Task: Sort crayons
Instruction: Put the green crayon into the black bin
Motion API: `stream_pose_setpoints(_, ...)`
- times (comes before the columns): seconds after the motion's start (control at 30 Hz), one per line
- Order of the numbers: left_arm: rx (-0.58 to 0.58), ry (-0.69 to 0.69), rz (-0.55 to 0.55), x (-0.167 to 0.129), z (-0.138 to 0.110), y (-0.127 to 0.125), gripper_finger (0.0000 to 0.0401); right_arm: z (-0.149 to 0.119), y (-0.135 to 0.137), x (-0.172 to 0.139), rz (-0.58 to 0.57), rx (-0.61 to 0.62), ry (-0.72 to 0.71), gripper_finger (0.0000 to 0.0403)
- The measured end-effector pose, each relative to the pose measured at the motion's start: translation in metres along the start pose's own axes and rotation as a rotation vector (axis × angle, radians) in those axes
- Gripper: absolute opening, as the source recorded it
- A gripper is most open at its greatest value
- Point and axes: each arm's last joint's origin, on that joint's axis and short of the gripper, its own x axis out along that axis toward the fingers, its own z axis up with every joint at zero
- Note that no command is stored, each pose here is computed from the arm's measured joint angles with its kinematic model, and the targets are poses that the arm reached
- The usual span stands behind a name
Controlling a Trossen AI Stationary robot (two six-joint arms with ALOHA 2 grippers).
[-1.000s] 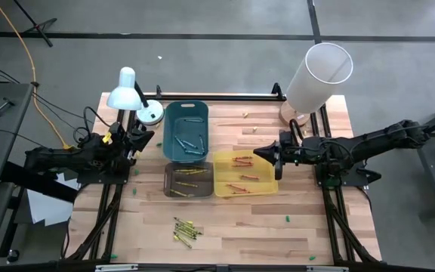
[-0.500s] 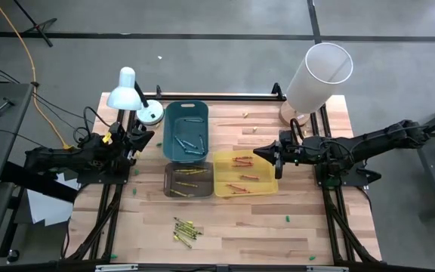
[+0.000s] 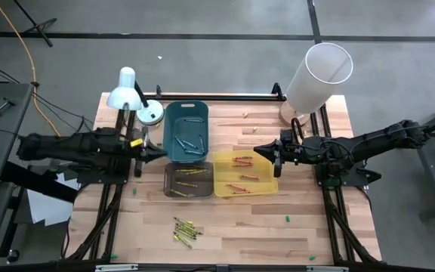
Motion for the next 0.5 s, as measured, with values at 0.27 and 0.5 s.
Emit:
stream_pose_setpoints(0.27, 0.139, 0.447, -0.126, 0.059, -0.011, -0.029, 0.0, -0.001, -0.001, 0.0, -0.025, -0.009, 0.005, 0.0)
stream_pose_setpoints(0.5, 0.168, 0.703, -0.068, 0.102, -0.04, -0.033, 0.0, -0.002, -0.002, 0.0, -0.032, -0.008, 0.007, 0.0)
